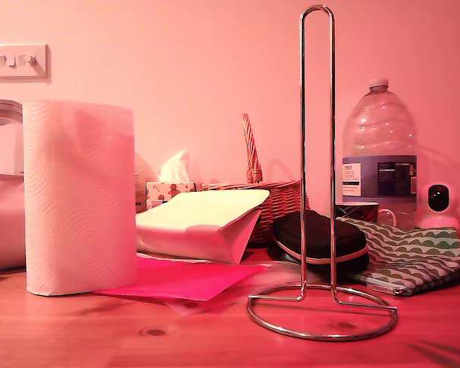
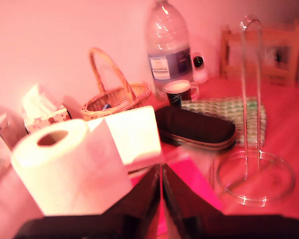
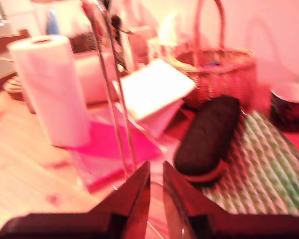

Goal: Insert the paper towel roll into the metallic stand.

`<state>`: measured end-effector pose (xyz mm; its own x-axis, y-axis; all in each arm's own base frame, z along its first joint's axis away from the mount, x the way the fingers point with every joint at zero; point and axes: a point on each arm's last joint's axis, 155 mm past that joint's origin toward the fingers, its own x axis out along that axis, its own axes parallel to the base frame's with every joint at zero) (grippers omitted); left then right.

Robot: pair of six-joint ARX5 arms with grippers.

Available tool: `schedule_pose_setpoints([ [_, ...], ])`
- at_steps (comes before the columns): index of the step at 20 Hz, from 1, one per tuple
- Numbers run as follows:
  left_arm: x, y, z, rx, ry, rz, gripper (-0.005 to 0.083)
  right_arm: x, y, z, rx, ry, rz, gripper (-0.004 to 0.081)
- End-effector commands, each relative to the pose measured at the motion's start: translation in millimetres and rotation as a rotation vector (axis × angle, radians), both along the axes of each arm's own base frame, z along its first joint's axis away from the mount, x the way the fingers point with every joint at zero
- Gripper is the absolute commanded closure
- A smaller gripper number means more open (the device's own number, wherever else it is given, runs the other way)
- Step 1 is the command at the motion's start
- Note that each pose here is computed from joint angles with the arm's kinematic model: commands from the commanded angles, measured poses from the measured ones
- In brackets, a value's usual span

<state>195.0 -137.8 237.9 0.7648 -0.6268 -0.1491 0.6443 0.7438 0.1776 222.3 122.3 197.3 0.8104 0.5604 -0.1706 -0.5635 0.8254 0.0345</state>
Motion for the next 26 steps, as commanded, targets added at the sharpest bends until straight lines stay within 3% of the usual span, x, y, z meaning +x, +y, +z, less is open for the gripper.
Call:
schedule_pose_setpoints([
  [1,-2,-4,4,0.072,0.0,-0.037,0.0793,2,10,-2,0.004,0.0,0.043,0.0697],
  [6,5,-7,-6,0.311,0.073,-0.104,0.0779,13,27,-24,-0.02,0.085,0.093,0.0661],
  [8,12,-8,1,0.428,0.055,-0.143,0.0649,18,31,-33,-0.03,0.116,0.102,0.0661],
  [13,44,-2,17,0.538,0.172,-0.08,0.024,26,34,-43,-0.039,0.148,0.103,0.0661],
  [18,84,7,24,0.637,0.214,0.026,0.0222,30,36,-42,-0.036,0.138,0.103,0.0664],
  [26,105,4,20,0.648,0.229,0.057,0.0209,30,36,-42,-0.036,0.135,0.103,0.0664],
])
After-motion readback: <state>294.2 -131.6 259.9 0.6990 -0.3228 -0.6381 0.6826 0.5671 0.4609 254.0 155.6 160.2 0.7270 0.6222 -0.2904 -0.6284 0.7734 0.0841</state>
